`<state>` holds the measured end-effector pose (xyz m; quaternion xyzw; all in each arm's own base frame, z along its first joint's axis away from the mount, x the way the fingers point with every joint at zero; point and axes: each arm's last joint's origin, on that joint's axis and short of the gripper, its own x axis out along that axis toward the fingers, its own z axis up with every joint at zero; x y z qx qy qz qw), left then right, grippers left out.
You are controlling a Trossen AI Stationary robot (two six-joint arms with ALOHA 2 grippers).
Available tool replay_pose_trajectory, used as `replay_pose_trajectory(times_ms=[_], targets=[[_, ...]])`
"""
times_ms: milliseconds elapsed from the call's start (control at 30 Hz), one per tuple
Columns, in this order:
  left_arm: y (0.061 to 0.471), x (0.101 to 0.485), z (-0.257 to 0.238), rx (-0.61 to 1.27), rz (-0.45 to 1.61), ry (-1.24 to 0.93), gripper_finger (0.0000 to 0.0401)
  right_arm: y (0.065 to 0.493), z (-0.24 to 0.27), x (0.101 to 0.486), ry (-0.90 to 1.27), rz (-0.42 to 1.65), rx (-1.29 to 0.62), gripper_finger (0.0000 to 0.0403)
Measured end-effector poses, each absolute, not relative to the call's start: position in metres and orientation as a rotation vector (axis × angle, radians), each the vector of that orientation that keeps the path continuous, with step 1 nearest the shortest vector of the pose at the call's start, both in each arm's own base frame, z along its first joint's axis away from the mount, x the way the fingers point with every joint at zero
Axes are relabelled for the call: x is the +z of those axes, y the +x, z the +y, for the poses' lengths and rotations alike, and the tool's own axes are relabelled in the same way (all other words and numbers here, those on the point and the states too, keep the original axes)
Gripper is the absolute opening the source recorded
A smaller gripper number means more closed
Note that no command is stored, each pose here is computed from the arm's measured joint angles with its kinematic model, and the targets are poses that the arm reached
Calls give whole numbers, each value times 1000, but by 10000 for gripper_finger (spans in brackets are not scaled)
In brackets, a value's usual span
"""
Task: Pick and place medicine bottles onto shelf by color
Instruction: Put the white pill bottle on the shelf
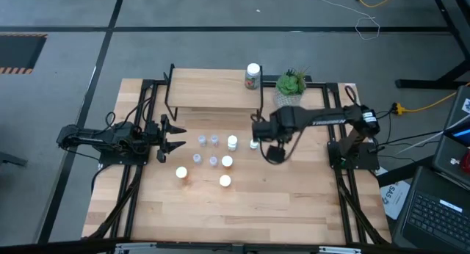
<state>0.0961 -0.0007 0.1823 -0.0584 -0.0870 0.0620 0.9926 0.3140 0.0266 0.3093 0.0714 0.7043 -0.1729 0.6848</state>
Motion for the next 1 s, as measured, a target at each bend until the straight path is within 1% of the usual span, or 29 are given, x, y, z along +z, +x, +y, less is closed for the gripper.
replay_pose_trajectory(times_ms=[100, 200, 433, 667, 767, 867, 1000], targets=[[96, 182, -1, 124, -175, -117, 219, 301, 41, 299, 116, 1583, -355, 344], [96, 182, -1, 124, -175, -117, 219, 288, 52, 286, 92, 1501, -348, 344], [96, 182, -1, 124, -175, -117, 219, 267, 62, 245, 183, 1069, -384, 344], [96, 182, -1, 125, -175, -117, 219, 268, 65, 212, 324, 734, -277, 344], [96, 182, -1, 125, -175, -117, 219, 268, 65, 203, 325, 670, -246, 344], [96, 182, -1, 125, -174, -117, 219, 265, 64, 196, 298, 678, -238, 344], [96, 182, -1, 125, -174, -117, 219, 262, 63, 191, 316, 694, -254, 344]])
